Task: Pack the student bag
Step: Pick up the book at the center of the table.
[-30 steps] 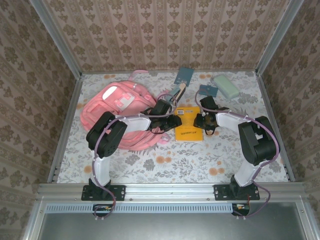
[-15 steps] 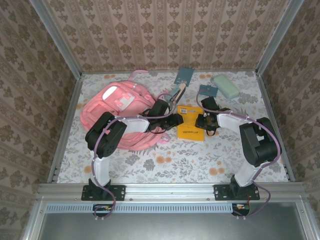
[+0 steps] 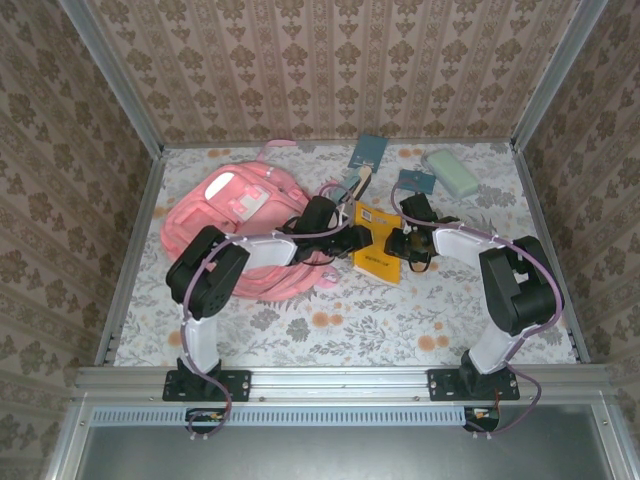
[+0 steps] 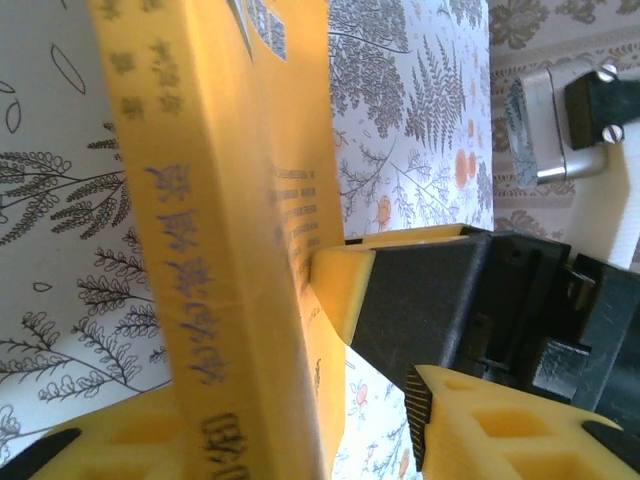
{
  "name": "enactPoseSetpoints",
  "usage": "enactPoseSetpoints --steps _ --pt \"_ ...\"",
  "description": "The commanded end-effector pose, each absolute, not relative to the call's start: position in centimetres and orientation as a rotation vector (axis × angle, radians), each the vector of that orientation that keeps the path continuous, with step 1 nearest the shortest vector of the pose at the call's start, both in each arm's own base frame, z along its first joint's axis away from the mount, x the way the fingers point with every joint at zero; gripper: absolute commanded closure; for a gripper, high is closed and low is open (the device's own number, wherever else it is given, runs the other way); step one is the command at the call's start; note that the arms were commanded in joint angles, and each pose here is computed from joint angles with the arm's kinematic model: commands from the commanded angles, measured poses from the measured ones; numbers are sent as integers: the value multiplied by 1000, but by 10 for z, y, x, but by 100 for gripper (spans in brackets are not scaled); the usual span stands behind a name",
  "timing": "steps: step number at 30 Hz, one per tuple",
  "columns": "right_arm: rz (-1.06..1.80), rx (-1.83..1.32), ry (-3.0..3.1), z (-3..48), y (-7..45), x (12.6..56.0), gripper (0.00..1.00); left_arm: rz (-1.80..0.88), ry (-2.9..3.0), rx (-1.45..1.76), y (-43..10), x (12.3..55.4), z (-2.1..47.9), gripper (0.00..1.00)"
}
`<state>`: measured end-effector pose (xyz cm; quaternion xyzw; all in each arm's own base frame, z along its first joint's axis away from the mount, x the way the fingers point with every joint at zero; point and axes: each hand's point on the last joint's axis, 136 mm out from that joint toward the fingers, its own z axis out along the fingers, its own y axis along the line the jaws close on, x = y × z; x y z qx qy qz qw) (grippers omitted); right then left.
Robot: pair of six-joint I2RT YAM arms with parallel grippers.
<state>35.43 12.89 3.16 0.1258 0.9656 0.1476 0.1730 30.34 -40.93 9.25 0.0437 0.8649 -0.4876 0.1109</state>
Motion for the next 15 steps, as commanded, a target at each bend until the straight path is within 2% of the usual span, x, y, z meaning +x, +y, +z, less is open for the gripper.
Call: enactPoseSetpoints --steps 1,4,7,12,15 --pt "470 340 2785 27 139 339 65 -1485 2444 263 -416 301 134 67" --pt "473 347 2770 35 137 341 62 -1483 2443 236 -411 305 135 84" --pt "508 362 2732 52 133 343 56 -1495 2419 229 -407 309 146 93" --pt "670 390 2630 86 130 347 42 -1526 2347 239 -397 313 177 100" --pt "827 420 2539 107 130 352 32 -1574 2285 227 -390 317 199 100"
